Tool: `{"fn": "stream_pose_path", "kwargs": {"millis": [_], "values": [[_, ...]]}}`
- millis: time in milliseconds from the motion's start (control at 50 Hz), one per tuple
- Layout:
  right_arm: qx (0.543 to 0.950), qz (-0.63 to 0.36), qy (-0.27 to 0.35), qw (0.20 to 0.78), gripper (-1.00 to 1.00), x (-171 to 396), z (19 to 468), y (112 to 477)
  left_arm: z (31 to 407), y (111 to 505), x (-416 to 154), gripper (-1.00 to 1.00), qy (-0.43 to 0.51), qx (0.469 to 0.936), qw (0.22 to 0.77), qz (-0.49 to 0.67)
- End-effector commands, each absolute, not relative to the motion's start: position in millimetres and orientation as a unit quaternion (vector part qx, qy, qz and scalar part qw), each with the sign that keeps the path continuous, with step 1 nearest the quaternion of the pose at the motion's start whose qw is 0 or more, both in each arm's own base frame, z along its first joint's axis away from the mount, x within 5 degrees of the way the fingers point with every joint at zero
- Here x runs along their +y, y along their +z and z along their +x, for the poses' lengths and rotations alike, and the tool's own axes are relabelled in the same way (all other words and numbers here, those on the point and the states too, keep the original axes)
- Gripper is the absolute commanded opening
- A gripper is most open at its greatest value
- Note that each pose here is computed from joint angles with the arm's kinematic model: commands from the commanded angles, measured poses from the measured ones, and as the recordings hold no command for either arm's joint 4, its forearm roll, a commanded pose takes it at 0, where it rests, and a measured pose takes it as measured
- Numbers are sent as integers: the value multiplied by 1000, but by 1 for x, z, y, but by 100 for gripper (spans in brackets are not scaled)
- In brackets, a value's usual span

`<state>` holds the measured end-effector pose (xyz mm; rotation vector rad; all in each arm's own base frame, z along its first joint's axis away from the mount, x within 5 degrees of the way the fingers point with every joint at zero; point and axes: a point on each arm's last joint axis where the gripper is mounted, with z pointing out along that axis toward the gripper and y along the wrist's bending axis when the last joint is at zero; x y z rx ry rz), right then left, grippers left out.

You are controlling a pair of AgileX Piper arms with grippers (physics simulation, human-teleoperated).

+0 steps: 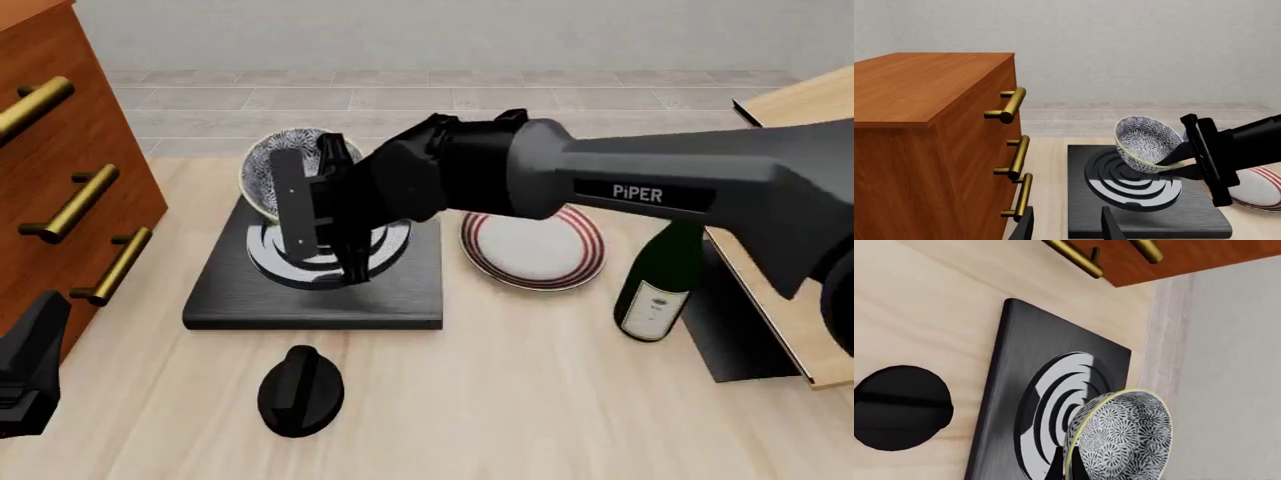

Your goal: Put the bowl on the stove.

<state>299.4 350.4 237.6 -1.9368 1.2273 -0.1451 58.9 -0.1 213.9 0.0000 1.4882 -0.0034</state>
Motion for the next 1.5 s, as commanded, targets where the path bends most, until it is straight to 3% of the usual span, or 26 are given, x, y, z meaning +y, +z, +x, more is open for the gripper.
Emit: {"fn": "stream_pose_path", "kwargs": {"millis": [20,1500], "values": [[495,-764,-62,410,-100,356,315,233,59,214,0,100,-2,677,736,0],[519,-765,-64,376,-100,357,342,178,59,214,0,100,-2,677,736,0]]}}
